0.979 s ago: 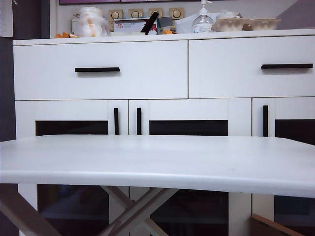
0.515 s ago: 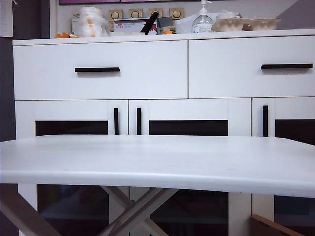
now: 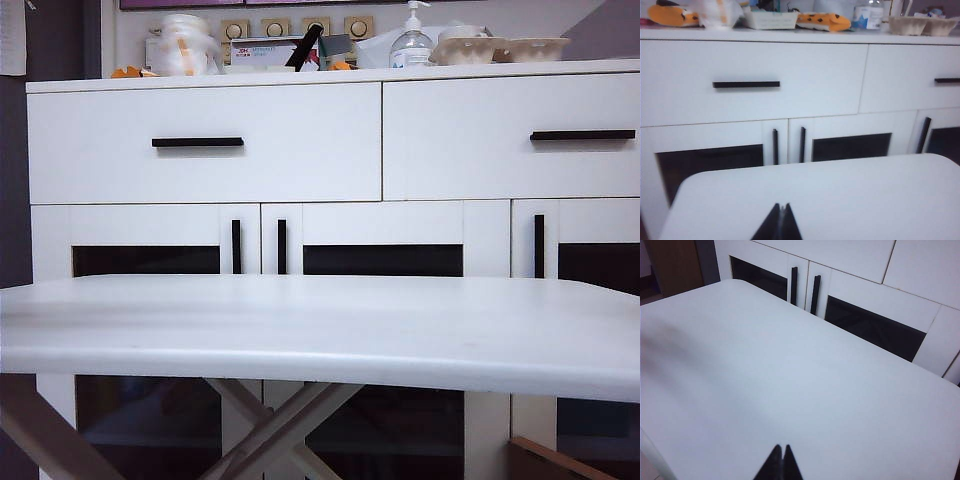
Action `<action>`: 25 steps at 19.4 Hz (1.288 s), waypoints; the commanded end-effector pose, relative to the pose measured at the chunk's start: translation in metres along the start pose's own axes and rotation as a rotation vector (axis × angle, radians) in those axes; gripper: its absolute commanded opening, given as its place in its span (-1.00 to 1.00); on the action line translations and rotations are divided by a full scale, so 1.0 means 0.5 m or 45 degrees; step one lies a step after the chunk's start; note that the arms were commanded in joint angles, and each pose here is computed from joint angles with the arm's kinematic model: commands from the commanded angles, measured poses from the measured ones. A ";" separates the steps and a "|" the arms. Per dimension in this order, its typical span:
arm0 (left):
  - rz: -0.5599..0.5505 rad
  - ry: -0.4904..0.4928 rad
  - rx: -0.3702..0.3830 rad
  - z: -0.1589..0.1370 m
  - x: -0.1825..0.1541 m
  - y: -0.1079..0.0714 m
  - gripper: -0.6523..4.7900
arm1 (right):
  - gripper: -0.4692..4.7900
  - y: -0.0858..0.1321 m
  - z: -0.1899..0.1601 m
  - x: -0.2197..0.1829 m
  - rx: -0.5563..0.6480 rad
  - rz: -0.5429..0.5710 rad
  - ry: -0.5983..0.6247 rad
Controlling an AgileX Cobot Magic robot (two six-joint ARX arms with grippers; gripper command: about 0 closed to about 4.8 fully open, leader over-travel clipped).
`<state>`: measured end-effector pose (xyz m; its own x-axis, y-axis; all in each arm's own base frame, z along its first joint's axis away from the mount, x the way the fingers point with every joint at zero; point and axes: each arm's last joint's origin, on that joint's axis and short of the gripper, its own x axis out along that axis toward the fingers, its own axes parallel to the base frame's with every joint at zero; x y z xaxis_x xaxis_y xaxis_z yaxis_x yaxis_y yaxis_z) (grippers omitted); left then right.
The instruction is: Pick up a can of beer from the white table, open the left drawer, place the beer inside the drawer, and finally close the drawer.
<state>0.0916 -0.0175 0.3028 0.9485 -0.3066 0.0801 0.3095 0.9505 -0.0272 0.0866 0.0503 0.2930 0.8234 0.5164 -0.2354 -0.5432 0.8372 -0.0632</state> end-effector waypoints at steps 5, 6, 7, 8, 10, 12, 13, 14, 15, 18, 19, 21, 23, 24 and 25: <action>0.092 0.006 -0.001 -0.099 -0.036 0.002 -0.78 | -0.82 0.000 0.006 -0.003 -0.005 -0.003 -0.025; 0.125 -0.002 0.001 -0.106 -0.039 0.003 -0.78 | -0.82 0.000 0.006 -0.003 -0.005 -0.002 -0.025; 0.194 -0.006 0.002 -0.115 -0.044 0.006 -0.78 | -0.82 0.000 0.006 -0.003 -0.005 -0.001 -0.025; 0.251 -0.001 0.002 -0.127 -0.045 0.010 -0.78 | -0.82 0.000 0.006 -0.003 -0.005 0.000 -0.025; 0.282 0.027 0.006 -0.159 -0.040 0.016 -0.78 | -0.82 0.000 0.006 -0.003 -0.005 -0.001 -0.025; 0.229 0.030 0.005 -0.198 -0.031 0.017 -0.78 | -0.82 0.000 0.006 -0.003 -0.005 -0.001 -0.025; 0.212 0.029 0.005 -0.211 -0.027 0.018 -0.78 | -0.82 0.000 0.006 -0.003 -0.005 -0.002 -0.025; 0.214 0.034 0.005 -0.220 -0.025 0.019 -0.78 | -0.82 0.000 0.006 -0.003 -0.005 -0.001 -0.025; 0.226 0.041 0.005 -0.227 -0.024 0.022 -0.78 | -0.82 0.000 0.006 -0.003 -0.005 -0.001 -0.025; 0.307 0.058 0.006 -0.244 -0.024 0.035 -0.78 | -0.82 0.000 0.006 -0.003 -0.005 -0.002 -0.025; 0.316 0.053 0.009 -0.248 -0.023 0.039 -0.78 | -0.82 0.000 0.006 -0.003 -0.005 -0.002 -0.025; 0.273 0.057 0.011 -0.263 -0.021 0.040 -0.78 | -0.82 0.000 0.006 -0.003 -0.005 -0.002 -0.025; 0.258 0.092 0.009 -0.272 -0.021 0.040 -0.78 | -0.82 0.000 0.006 -0.003 -0.005 -0.002 -0.025; 0.258 0.093 0.021 -0.272 -0.021 0.040 -0.78 | -0.82 0.000 0.006 -0.003 -0.005 -0.001 -0.025; 0.258 0.093 0.032 -0.272 -0.021 0.040 -0.78 | -0.82 0.000 0.006 -0.003 -0.005 -0.001 -0.025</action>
<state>0.0973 -0.0021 0.1644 0.9943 -0.1062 -0.0089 0.1059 0.9939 -0.0291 0.0865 0.0503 0.2932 0.8234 0.5165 -0.2350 -0.5432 0.8372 -0.0632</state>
